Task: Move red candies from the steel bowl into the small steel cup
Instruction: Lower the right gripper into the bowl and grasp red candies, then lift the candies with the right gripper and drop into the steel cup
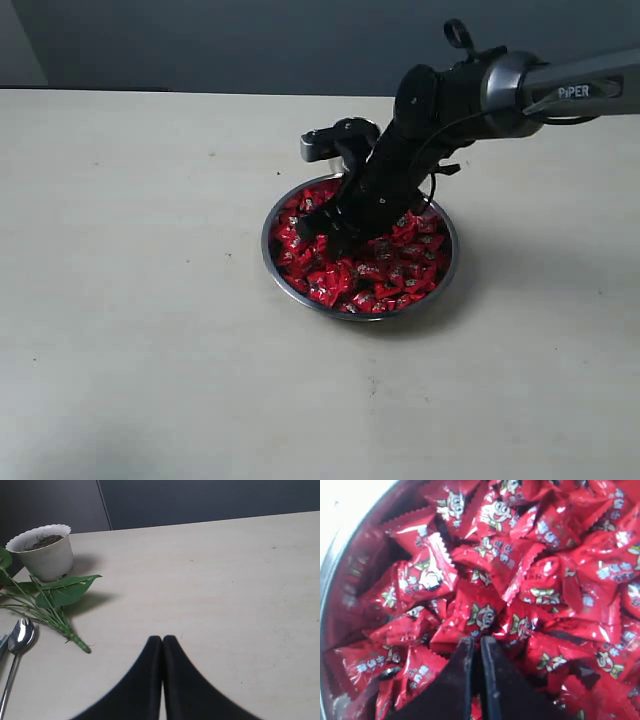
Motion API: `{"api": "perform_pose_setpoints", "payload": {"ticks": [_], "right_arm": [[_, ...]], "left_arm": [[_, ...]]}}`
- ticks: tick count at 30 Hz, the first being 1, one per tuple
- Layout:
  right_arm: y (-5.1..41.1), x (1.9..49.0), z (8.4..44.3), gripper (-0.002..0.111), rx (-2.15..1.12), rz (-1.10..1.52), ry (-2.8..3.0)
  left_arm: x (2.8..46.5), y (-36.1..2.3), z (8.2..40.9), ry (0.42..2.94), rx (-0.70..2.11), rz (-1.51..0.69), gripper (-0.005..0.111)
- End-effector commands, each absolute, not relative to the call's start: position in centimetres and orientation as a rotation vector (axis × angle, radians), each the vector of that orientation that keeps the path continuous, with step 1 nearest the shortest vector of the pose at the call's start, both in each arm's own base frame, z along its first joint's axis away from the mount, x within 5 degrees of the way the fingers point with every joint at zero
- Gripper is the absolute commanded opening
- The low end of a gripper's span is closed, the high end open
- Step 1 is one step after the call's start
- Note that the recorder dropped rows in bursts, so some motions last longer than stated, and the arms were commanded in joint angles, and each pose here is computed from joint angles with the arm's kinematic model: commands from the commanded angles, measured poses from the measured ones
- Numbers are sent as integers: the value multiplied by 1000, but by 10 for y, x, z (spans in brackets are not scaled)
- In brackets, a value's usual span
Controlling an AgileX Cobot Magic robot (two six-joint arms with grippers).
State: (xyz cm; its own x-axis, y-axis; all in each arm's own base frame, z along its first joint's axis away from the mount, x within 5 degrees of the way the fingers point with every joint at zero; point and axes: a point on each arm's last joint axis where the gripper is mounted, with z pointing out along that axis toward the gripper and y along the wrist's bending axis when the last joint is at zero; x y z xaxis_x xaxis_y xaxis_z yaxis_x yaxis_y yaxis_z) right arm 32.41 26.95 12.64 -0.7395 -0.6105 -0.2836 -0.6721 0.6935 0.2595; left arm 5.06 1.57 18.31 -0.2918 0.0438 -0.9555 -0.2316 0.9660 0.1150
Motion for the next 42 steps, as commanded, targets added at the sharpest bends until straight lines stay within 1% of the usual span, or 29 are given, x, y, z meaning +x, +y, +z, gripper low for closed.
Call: {"api": "perform_pose_setpoints", "payload": {"ticks": [1, 5, 6, 7, 9, 11, 12, 16, 17, 20, 23, 27, 29, 31, 37, 42], "right_arm": [[265, 323, 152, 0, -1057, 502, 2673], [260, 323, 189, 0, -1075, 450, 2544], [258, 325, 205, 0, -1059, 416, 2474], [257, 327, 213, 0, -1049, 389, 2428], [257, 336, 230, 0, -1019, 334, 2340], [255, 354, 240, 0, -976, 310, 2300], [251, 370, 243, 0, -917, 313, 2286], [237, 425, 236, 0, -710, 394, 2302], [240, 437, 229, 0, -694, 417, 2310], [251, 453, 208, 0, -716, 462, 2342], [258, 459, 193, 12, -727, 512, 2373], [258, 459, 184, 39, -747, 516, 2411], [258, 458, 187, 45, -759, 509, 2413], [256, 456, 194, 45, -773, 500, 2409], [252, 443, 224, 37, -811, 521, 2423], [249, 431, 235, 36, -845, 549, 2499]], "left_arm": [[51, 15, 182, 1845, -143, 261, 0], [51, 15, 182, 1845, -143, 261, 0], [51, 15, 182, 1845, -143, 261, 0], [51, 15, 182, 1845, -143, 261, 0], [51, 15, 182, 1845, -143, 261, 0], [51, 15, 182, 1845, -143, 261, 0], [51, 15, 182, 1845, -143, 261, 0], [51, 15, 182, 1845, -143, 261, 0], [51, 15, 182, 1845, -143, 261, 0], [51, 15, 182, 1845, -143, 261, 0], [51, 15, 182, 1845, -143, 261, 0], [51, 15, 182, 1845, -143, 261, 0], [51, 15, 182, 1845, -143, 261, 0], [51, 15, 182, 1845, -143, 261, 0], [51, 15, 182, 1845, -143, 261, 0], [51, 15, 182, 1845, -143, 261, 0]]}}
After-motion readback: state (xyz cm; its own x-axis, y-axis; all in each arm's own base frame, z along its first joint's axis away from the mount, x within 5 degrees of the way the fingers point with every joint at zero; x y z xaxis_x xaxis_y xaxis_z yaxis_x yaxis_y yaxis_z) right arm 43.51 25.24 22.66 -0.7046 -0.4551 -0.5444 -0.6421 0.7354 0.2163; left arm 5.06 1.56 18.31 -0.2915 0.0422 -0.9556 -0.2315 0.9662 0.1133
